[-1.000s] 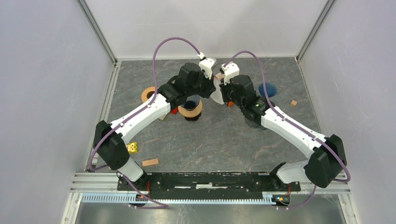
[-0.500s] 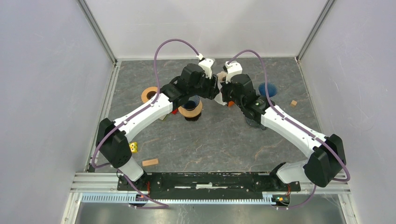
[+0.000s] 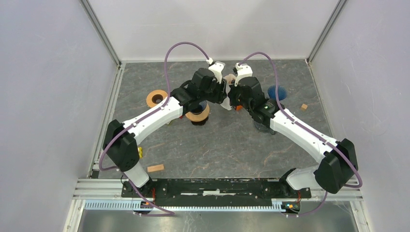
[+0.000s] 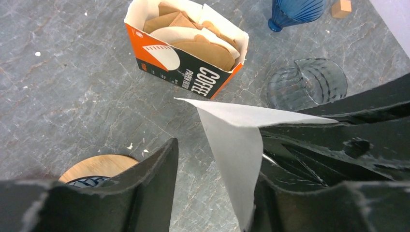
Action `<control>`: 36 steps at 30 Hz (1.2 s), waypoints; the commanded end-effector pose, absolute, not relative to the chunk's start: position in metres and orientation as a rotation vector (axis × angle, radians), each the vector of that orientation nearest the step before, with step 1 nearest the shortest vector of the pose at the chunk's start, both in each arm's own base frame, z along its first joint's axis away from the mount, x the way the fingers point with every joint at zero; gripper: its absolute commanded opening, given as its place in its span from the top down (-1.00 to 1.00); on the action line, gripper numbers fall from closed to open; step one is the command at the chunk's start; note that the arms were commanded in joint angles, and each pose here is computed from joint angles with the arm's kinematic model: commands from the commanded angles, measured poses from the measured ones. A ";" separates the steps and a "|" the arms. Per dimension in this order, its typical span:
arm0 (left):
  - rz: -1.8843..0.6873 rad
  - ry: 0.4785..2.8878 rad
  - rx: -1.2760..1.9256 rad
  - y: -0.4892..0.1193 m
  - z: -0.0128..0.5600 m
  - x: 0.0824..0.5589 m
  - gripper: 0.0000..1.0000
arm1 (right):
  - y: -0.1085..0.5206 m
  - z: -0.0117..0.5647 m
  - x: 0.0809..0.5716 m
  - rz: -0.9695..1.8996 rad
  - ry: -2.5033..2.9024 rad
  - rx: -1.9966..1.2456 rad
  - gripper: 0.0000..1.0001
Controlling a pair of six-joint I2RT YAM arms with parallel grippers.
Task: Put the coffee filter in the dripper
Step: Place the coffee filter in the coffee dripper.
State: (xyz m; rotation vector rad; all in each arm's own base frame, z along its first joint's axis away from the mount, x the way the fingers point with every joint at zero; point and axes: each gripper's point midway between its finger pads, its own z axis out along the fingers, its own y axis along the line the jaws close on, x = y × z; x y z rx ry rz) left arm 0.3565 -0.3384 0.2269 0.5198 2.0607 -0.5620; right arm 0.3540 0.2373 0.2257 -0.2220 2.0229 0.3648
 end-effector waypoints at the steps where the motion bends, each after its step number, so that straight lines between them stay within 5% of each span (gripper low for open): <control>1: -0.545 1.999 0.536 -0.348 0.240 0.364 0.07 | 0.243 0.251 0.355 0.416 1.972 -0.188 1.00; 4: -0.519 1.986 0.545 -0.345 0.243 0.366 0.36 | 0.239 0.252 0.356 0.393 1.959 -0.195 1.00; 7: -0.508 1.966 0.557 -0.343 0.249 0.366 0.40 | 0.233 0.253 0.358 0.354 1.940 -0.201 1.00; 19: -0.472 1.926 0.551 -0.333 0.263 0.368 0.12 | 0.239 0.252 0.355 0.364 1.913 -0.301 1.00; 26: -0.471 1.916 0.543 -0.330 0.269 0.369 0.13 | 0.236 0.248 0.354 0.344 1.913 -0.324 1.00; 36: -0.511 1.915 0.575 -0.328 0.265 0.360 0.65 | 0.233 0.248 0.355 0.318 1.903 -0.334 0.99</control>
